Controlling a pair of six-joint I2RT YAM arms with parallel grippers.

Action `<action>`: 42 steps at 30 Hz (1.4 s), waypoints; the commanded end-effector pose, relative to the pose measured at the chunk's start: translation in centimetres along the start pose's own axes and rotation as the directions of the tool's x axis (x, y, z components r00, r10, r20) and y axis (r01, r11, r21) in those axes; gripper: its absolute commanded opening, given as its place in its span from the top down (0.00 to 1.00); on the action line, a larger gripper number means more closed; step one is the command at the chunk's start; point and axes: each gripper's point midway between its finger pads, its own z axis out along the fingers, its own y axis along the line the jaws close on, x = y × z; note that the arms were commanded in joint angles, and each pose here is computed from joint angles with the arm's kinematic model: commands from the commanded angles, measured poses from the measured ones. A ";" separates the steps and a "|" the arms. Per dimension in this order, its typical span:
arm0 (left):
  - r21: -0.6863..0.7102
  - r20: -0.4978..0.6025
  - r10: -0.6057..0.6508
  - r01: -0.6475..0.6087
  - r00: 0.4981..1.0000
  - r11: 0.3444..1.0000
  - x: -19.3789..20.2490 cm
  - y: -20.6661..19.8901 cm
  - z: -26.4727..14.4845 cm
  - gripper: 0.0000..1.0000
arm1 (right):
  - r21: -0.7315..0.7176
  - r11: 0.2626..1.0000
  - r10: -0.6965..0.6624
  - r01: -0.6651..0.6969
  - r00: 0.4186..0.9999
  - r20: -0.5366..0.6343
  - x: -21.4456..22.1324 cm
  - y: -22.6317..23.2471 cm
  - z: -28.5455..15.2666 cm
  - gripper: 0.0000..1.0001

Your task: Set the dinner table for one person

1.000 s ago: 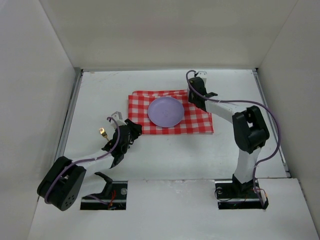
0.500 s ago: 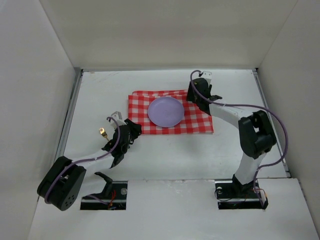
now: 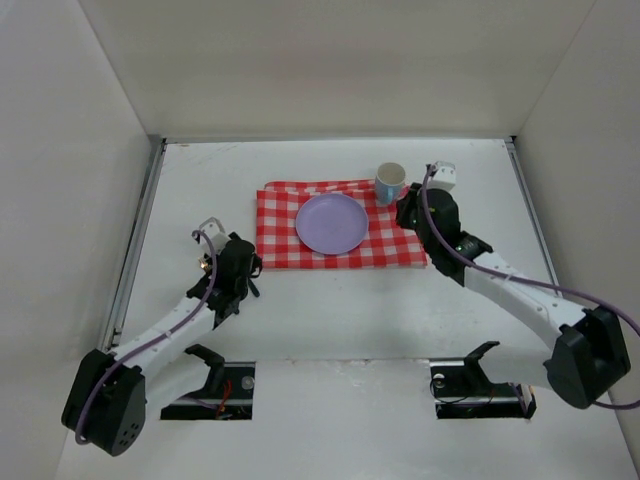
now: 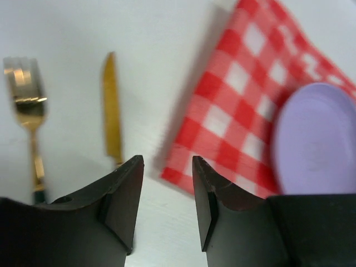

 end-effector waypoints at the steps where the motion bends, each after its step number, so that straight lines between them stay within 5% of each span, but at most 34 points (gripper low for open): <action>1: -0.196 -0.083 0.095 -0.110 0.992 0.974 1.1 4.9 -1.0 0.62 | -0.087 0.995 0.051 -0.050 0.999 0.011 0.9 1.7 -1.7 0.88; 26: -0.219 -0.217 0.173 -0.221 0.961 0.950 6.0 4.4 -0.5 0.72 | -0.175 0.976 0.133 -0.129 0.991 0.011 3.0 1.6 -2.7 0.73; 33: -0.228 -0.226 0.169 -0.221 0.959 0.948 6.4 5.3 -0.5 0.86 | -0.177 0.975 0.138 -0.133 0.990 0.015 2.9 1.5 -2.8 0.68; 42: -0.236 -0.258 0.155 -0.217 0.954 0.947 7.7 5.8 -0.2 0.80 | -0.182 0.972 0.156 -0.148 0.987 0.031 2.4 1.3 -3.2 0.66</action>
